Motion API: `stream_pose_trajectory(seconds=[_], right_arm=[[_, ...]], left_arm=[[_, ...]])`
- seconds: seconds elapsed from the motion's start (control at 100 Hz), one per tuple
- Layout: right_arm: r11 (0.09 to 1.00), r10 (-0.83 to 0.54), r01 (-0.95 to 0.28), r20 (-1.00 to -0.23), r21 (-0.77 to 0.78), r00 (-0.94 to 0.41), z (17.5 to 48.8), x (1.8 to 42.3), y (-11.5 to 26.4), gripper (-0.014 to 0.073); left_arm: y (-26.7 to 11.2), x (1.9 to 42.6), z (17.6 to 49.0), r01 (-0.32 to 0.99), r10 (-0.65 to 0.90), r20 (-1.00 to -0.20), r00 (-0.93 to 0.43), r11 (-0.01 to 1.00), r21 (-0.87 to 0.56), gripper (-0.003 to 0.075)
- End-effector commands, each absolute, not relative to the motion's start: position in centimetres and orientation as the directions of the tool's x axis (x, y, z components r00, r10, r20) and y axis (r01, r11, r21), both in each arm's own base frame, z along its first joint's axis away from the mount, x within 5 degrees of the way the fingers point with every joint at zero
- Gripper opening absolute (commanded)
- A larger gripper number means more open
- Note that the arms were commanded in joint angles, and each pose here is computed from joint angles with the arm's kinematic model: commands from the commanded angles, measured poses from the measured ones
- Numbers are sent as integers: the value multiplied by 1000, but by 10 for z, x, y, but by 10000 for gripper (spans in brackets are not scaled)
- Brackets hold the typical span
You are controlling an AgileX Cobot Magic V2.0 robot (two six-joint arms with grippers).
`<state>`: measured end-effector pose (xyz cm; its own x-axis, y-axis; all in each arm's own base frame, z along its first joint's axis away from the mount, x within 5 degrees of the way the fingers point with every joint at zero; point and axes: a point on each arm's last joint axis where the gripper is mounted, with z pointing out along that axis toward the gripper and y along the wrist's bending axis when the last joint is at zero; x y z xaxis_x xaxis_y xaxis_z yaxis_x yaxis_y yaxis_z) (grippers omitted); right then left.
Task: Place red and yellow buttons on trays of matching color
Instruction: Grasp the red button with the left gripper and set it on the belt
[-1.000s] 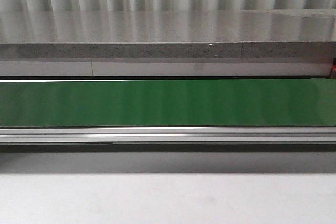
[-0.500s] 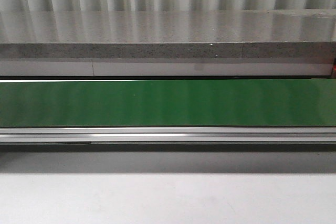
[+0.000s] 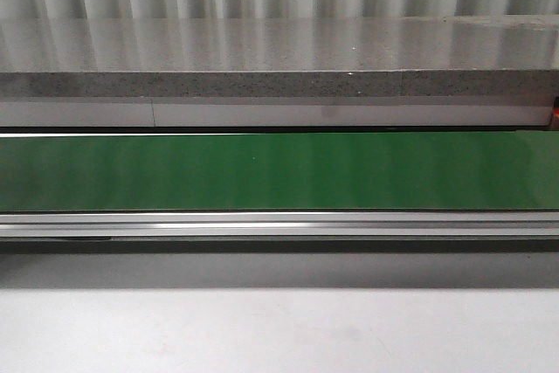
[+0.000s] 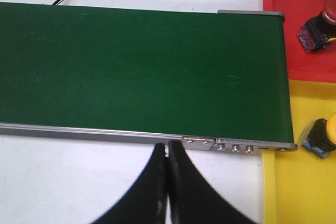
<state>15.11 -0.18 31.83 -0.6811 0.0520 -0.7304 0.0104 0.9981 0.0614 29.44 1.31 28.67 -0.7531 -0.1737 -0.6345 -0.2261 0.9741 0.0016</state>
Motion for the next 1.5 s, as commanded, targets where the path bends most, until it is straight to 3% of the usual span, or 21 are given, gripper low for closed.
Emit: stream_pose_trajectory(seconds=[0.0, 0.33, 0.41, 0.53, 0.65, 0.75, 1.0, 1.14, 1.49], right_arm=[[999, 44, 4, -787, 53, -615, 331, 154, -2, -67], [999, 44, 4, -787, 53, -615, 331, 154, -2, -67], [999, 44, 4, -787, 53, -615, 331, 154, -2, -67], [999, 44, 4, -787, 53, -615, 331, 154, -2, -67], [999, 44, 4, -787, 53, -615, 331, 154, -2, -67], [999, 44, 4, -787, 53, -615, 331, 154, -2, -67], [999, 44, 4, -787, 53, -615, 331, 154, -2, -67], [999, 44, 4, -787, 53, -615, 331, 154, -2, -67], [999, 44, 4, -787, 53, -615, 331, 154, -2, -67]], left_arm=[[8, 300, 298, -205, -167, -690, -704, 978, -28, -20], [8, 309, 279, -210, -173, -636, -752, 978, -18, -17], [8, 309, 279, -205, -167, -636, -754, 979, -14, 24], [7, 309, 279, -184, -149, -633, -760, 983, -11, 227], [5, 308, 279, -166, -144, -626, -766, 986, -23, 555], [5, 309, 281, -165, -142, -626, -767, 986, -22, 693], [2, 301, 320, -131, -99, -711, -697, 991, -10, 649], [17, 294, 333, -174, -116, -746, -656, 985, -1, 648], [108, 302, 295, -457, -350, -676, -649, 889, -22, 648]])
